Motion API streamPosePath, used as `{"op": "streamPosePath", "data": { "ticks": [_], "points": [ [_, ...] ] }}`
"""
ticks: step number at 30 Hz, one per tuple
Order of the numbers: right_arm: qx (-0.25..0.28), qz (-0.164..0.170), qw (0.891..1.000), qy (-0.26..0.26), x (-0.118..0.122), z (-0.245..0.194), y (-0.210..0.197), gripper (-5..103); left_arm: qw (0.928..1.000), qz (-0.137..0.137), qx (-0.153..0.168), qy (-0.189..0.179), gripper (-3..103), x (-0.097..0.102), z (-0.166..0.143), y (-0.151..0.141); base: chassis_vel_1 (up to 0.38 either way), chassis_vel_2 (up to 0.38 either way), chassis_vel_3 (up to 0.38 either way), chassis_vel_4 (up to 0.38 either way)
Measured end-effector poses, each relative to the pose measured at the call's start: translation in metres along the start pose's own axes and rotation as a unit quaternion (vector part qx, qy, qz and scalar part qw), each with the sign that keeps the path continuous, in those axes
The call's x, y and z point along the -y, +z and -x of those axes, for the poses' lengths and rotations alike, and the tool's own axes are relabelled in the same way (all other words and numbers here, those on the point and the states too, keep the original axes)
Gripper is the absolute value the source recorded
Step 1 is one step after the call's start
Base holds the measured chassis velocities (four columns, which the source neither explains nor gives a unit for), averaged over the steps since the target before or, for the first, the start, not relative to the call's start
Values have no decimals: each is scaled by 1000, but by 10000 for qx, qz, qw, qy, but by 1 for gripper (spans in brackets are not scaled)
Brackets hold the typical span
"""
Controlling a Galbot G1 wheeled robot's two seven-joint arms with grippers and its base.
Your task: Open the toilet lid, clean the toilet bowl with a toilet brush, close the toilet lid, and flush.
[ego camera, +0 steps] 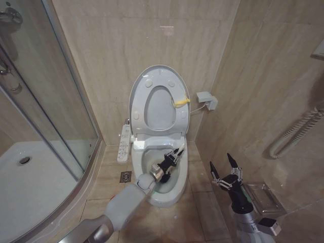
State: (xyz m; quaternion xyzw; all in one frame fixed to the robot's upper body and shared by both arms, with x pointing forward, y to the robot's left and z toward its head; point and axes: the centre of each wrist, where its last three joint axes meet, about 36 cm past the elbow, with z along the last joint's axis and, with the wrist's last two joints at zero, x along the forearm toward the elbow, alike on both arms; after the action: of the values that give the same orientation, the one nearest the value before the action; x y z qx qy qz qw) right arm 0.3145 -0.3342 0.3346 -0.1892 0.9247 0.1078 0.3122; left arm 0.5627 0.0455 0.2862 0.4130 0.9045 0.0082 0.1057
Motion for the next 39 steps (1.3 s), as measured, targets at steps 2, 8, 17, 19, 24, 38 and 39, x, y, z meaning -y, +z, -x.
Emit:
{"op": "streamPosePath", "data": {
  "ticks": [2, 8, 17, 19, 24, 38, 39],
  "points": [
    [-53, -12, 10000, 11, 5, -2, 2, 100, 9997, -39, 233, -33, 19, 7, 18, -13, 0, 0, 0, 0],
    [-195, -47, 9998, 33, 12, -11, 7, 100, 9996, -41, 229, -140, 19, 7, 30, -12, 0, 0, 0, 0],
    [-131, 42, 9997, 219, 6, -16, 16, 100, 9997, -153, 164, -136, 19, -6, 28, -19, 0, 0, 0, 0],
    [-72, 108, 9993, 358, 5, -13, 19, 100, 9994, -110, 317, 12, 19, -21, 36, -28, 0, 0, 0, 0],
    [54, 148, 9979, 634, 9, -7, 25, 100, 9994, 75, 55, 332, 19, -53, 12, -18, 0, 0, 0, 0],
    [-25, 152, 9955, 937, -1, -19, 47, 100, 9938, -371, 267, 1012, 19, -92, 2, -3, 0, 0, 0, 0],
    [-10, 143, 9954, 950, -2, -18, 49, 100, 9932, -407, 185, 1078, 19, -94, -5, 5, 0, 0, 0, 0]
  ]
}}
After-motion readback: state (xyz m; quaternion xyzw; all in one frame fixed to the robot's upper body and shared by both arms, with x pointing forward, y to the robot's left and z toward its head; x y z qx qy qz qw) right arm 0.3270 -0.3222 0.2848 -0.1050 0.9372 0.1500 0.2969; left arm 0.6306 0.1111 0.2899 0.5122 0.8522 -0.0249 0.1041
